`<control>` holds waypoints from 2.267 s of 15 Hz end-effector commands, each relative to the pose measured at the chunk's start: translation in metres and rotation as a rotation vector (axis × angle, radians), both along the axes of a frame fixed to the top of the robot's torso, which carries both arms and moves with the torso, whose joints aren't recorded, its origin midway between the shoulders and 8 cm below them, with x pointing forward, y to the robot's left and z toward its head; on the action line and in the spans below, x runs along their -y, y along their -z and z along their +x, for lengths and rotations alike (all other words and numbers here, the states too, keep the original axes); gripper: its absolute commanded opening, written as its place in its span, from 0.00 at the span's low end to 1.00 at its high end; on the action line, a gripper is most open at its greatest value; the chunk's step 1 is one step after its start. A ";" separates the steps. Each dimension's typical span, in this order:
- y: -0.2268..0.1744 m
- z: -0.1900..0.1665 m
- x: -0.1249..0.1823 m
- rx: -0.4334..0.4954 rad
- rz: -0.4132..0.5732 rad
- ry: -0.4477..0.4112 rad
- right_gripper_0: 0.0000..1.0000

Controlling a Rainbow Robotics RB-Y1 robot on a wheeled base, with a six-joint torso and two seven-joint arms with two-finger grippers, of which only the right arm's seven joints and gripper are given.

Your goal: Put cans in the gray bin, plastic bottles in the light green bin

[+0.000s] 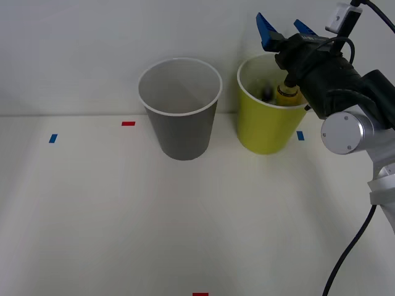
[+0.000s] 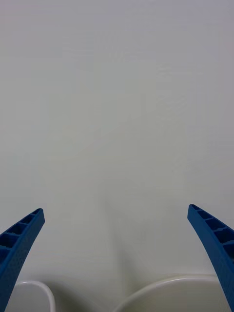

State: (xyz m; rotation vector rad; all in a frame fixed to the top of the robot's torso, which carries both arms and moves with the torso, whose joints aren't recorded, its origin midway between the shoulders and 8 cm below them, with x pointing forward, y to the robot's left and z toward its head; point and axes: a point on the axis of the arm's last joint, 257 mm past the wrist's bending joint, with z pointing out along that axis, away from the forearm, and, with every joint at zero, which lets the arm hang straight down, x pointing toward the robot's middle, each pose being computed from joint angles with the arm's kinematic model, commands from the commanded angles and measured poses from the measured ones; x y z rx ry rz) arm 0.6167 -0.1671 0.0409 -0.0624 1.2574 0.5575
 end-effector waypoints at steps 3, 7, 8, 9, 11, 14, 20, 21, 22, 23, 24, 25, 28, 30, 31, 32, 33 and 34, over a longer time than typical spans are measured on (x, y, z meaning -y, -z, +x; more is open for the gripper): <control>-0.001 0.000 0.002 0.000 0.000 0.002 1.00; -0.001 0.000 0.003 -0.001 0.002 0.000 1.00; -0.002 0.000 0.003 0.001 0.001 0.000 1.00; -0.002 0.000 0.004 0.000 0.004 -0.002 1.00; -0.006 -0.002 0.005 0.006 0.004 -0.006 1.00; -0.013 -0.017 0.008 0.018 0.008 -0.026 1.00; 0.002 -0.083 0.031 -0.012 0.079 -0.077 1.00; 0.007 -0.095 0.038 -0.018 0.078 -0.070 1.00; 0.014 -0.105 0.044 -0.028 0.077 -0.061 1.00; 0.018 -0.116 0.051 -0.032 0.078 -0.049 1.00; 0.023 -0.127 0.055 -0.039 0.080 -0.042 1.00; 0.028 -0.136 0.059 -0.046 0.081 -0.034 1.00; 0.048 -0.165 0.070 -0.059 0.099 0.002 1.00; 0.063 -0.178 0.074 -0.075 0.122 0.039 1.00; 0.072 -0.183 0.078 -0.065 0.077 0.092 1.00; 0.081 -0.186 0.081 -0.070 0.042 0.118 1.00; 0.090 -0.191 0.084 -0.081 0.003 0.136 1.00; 0.098 -0.197 0.086 -0.101 -0.003 0.146 1.00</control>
